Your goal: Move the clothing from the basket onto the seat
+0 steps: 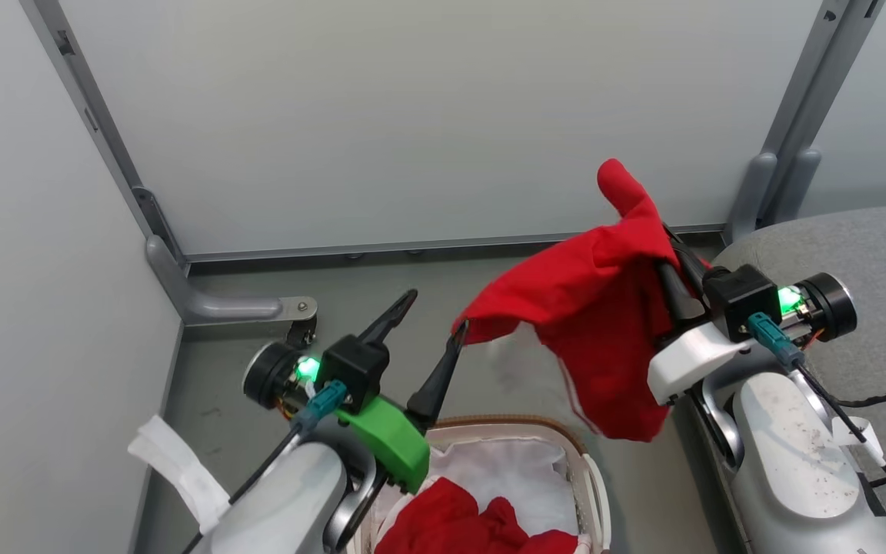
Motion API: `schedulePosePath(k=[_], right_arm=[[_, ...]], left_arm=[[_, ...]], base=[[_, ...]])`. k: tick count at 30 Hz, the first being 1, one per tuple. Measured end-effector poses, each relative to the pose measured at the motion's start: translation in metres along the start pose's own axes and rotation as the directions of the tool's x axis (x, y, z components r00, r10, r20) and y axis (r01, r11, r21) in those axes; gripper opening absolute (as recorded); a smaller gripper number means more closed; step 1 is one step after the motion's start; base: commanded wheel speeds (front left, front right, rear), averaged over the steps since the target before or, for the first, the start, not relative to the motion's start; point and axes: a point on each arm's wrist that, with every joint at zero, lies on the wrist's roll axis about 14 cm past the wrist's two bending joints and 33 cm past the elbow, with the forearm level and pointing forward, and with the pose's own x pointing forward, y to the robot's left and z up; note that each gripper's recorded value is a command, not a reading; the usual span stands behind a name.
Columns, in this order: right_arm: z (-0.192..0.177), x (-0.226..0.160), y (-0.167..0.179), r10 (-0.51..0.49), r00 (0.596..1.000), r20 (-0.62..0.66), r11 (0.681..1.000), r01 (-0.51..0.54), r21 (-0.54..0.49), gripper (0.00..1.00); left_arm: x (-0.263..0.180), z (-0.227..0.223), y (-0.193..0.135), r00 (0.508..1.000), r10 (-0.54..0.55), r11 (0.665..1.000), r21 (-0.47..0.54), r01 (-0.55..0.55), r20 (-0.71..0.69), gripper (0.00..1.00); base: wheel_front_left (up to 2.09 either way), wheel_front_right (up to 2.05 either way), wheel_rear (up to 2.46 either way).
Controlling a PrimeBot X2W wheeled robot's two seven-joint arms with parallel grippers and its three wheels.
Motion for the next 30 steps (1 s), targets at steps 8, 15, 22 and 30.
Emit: schedulePosePath(k=[8,15,22,30], right_arm=[[-0.011,-0.011,-0.014,-0.044,0.999,-0.031,0.999,0.044,-0.019,0.0],[-0.022,-0.02,-0.021,-0.071,0.995,-0.064,0.997,0.069,-0.023,0.0],[-0.024,-0.028,-0.04,-0.12,0.99,-0.077,0.992,0.117,-0.045,0.0],[-0.011,-0.029,-0.072,-0.176,0.982,-0.063,0.973,0.165,-0.16,0.0]], left_arm=[[-0.026,-0.044,-0.01,0.995,0.044,0.994,-0.1,-0.053,-0.092,1.0],[-0.031,-0.055,-0.02,0.993,0.043,0.988,-0.144,-0.059,-0.112,1.0],[-0.025,-0.057,-0.029,0.994,0.014,0.987,-0.156,-0.031,-0.107,1.0],[-0.001,-0.05,-0.06,0.993,-0.094,0.979,-0.185,0.079,-0.072,1.0]], base=[[0.0,0.0,0.0],[0.0,0.0,0.0],[0.0,0.0,0.0],[0.0,0.0,0.0]])
